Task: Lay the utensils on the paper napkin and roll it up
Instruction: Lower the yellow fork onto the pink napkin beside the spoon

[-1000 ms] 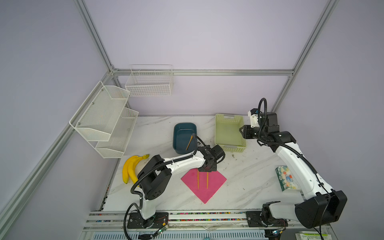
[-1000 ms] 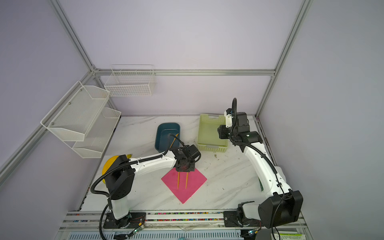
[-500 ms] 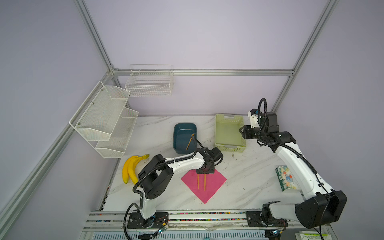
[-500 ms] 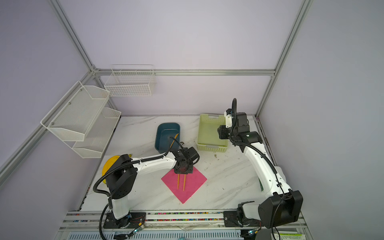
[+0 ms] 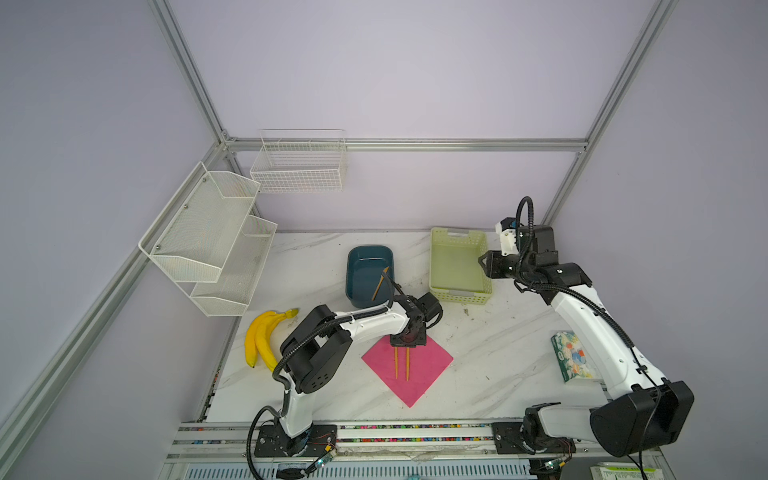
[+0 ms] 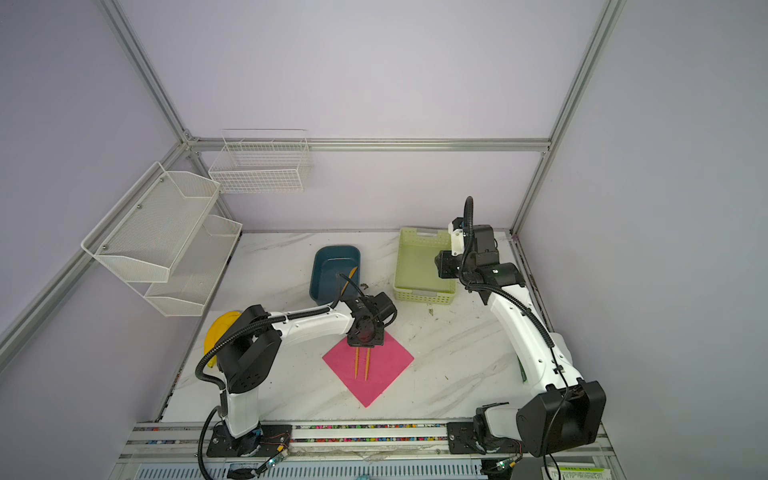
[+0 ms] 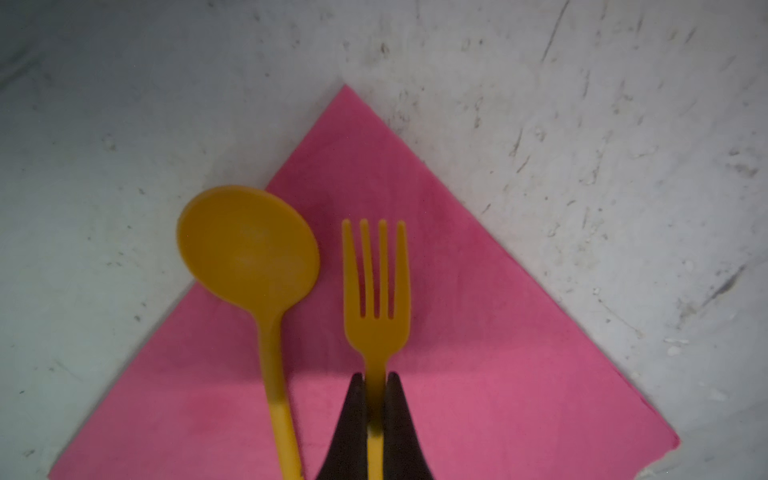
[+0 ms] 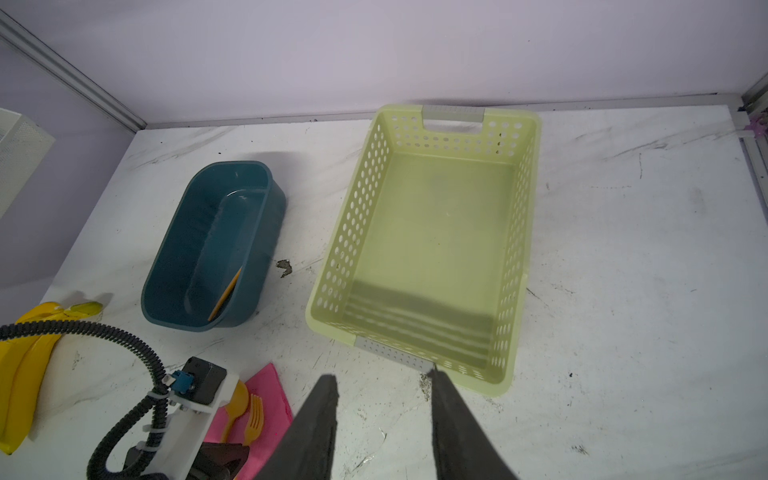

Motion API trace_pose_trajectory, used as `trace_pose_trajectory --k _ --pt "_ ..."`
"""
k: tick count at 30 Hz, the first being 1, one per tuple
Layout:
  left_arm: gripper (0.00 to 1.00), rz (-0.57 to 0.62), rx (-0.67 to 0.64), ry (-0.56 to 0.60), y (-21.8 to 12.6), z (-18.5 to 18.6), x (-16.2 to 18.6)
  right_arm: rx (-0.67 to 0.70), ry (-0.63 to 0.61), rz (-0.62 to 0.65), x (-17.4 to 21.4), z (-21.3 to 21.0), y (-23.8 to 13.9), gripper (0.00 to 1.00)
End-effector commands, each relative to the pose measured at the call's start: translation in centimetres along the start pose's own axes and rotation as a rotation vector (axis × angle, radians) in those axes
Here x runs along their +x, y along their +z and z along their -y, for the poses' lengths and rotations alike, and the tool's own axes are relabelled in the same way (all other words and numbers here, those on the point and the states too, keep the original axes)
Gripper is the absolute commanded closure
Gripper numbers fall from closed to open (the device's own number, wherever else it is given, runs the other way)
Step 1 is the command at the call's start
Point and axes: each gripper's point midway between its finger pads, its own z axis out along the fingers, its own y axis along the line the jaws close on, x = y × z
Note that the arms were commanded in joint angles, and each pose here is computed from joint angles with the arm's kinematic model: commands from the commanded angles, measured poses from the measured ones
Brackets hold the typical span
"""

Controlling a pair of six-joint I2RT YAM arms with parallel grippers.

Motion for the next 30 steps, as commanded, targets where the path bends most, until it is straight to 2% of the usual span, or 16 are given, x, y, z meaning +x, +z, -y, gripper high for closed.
trace_pose_trajectory --k 1,25,30 --pt "0.95 0.003 0.009 0.007 0.1 0.0 -0.2 -0.012 -0.016 0.0 0.1 -0.3 -0.1 0.6" --pt "0.95 0.01 -0.01 -0.003 0.4 -1.2 -1.4 -0.009 -0.018 0.005 0.1 -0.3 -0.3 0.59" --pt "0.92 0.001 -0.008 -0.004 0.7 -1.0 -1.3 -0.01 -0.017 0.005 0.2 -0.3 -0.3 0.59"
